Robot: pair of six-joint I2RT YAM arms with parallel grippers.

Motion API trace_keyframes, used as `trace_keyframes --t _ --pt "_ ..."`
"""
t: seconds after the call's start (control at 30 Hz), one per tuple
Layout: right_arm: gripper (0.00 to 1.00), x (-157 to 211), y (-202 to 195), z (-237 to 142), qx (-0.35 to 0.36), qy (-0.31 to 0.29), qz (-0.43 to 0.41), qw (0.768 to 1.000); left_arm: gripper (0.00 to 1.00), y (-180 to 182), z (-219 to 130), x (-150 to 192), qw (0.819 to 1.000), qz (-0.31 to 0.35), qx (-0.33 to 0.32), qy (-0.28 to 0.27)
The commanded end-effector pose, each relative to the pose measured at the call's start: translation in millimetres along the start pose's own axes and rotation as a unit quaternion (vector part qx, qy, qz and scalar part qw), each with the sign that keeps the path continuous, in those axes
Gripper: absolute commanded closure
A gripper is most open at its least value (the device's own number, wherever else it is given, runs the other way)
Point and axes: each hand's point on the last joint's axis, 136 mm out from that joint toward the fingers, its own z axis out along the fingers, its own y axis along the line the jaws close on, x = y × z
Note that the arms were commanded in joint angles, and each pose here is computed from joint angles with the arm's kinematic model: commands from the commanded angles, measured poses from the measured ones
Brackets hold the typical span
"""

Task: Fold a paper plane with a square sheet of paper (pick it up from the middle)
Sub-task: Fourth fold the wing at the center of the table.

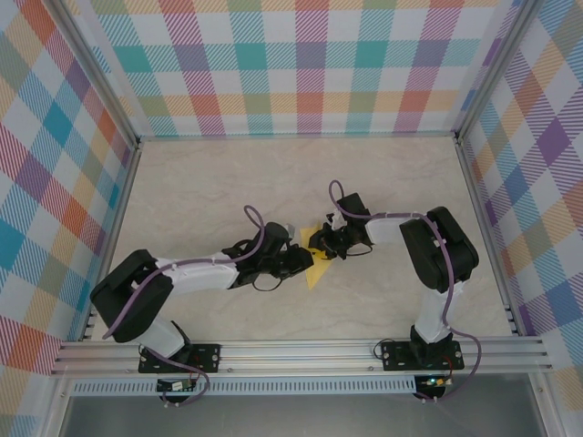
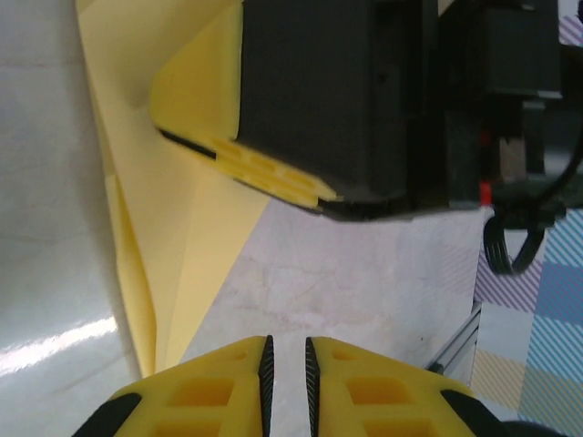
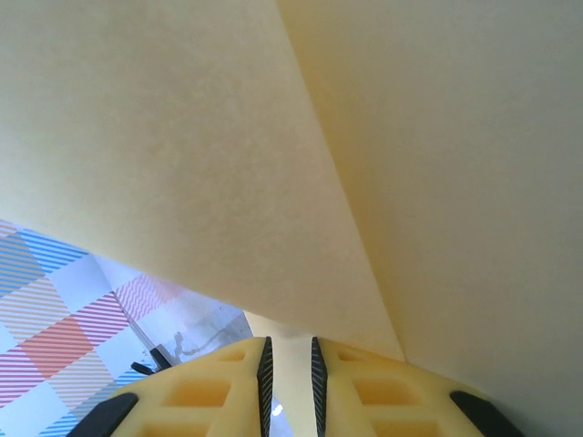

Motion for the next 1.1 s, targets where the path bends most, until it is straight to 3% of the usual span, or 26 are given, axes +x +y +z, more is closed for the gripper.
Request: trace_keyframes --t 0.0,0.33,0.63,0.8,1.07 --pt "0.78 18.0 -92.9 13.1 0.148 0.002 0.085 0.985 0.82 -2.5 16.9 -6.2 1.000 -0.015 0.002 -0.011" --pt "0.78 18.7 -92.8 14.9 0.145 0.007 0.085 0.986 0.83 21.1 44.0 -0.2 0.999 -0.025 -0.037 0.009" --pt "0.78 14.1 -82.4 14.1 0.135 0.006 0.074 0.988 0.89 82.7 36.6 19.9 0.986 -0.042 -0.159 0.019" --pt "0.77 4.7 -55.7 7.7 0.108 0.001 0.044 0.993 0.93 96.2 38.2 31.6 0.983 -0.036 -0.177 0.040" --pt "0.79 -14.7 18.6 -27.6 0.041 -0.034 -0.055 0.997 0.96 106.3 32.5 38.8 0.979 -0.017 -0.195 0.052"
